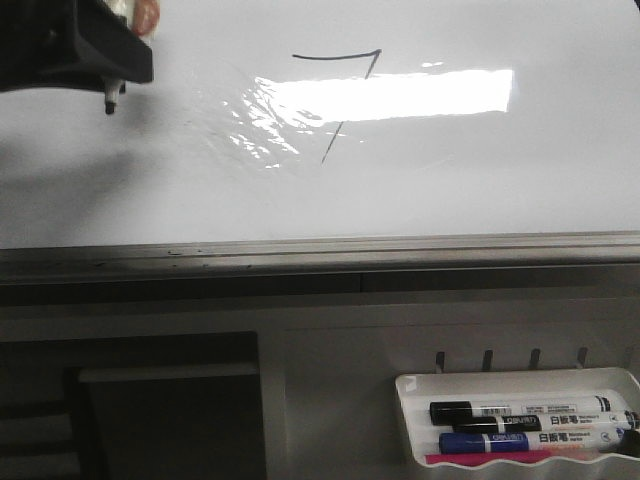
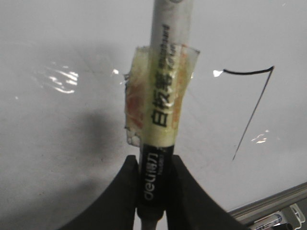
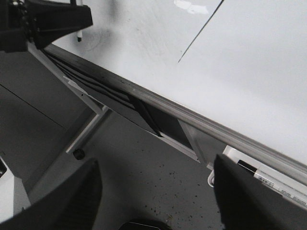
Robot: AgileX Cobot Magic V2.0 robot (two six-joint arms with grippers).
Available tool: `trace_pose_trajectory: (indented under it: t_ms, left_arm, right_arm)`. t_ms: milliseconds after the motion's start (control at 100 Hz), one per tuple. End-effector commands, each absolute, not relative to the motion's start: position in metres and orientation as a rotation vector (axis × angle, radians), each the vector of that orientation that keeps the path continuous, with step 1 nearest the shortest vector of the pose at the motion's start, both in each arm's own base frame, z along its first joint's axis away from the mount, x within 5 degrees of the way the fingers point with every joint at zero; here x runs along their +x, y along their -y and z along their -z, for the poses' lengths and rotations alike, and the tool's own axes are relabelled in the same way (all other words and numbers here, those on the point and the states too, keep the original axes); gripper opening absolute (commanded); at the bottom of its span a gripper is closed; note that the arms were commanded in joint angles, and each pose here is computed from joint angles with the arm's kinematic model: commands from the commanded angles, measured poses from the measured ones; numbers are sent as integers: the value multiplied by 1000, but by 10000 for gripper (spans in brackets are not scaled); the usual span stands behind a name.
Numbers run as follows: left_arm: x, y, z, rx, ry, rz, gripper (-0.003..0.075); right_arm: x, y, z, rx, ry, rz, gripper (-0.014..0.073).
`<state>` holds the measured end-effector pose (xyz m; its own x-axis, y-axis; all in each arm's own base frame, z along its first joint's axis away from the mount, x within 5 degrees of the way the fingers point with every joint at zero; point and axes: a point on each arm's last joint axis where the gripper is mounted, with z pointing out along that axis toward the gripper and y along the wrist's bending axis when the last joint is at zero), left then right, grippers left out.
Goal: Write number 7 on whiteboard
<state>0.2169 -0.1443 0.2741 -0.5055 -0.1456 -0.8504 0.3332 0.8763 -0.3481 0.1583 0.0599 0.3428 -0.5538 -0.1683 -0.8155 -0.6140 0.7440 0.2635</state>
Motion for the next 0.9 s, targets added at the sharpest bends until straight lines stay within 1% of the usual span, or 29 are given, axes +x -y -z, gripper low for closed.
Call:
trace_pose_trajectory:
  t_ms: [0,360,550,810,860,890]
  left_arm:
    - [228,146,-285,88,-1965,571,-20]
    - [251,161,-280,82,-1986,550,-20]
    - [255,159,-281,51,-1953,514,-20]
    - [255,159,-281,52,-1955,516,-19]
    - [255,159,-280,57,-1957,517,-9]
    - [255,159,-280,57,-1957,517,13]
  right_arm:
    - [159,-60,-355,-532,-2041,-692,439]
    - [161,-58,-356,-513,-2029,-674,439]
    - [162,-58,-357,-504,-2024,-666,439]
    - [162,-57,-357,-497,-2019,-659,439]
    - [162,-57,-357,-497,-2019,-659,439]
    - [162,-57,-357,-497,-2019,-659,439]
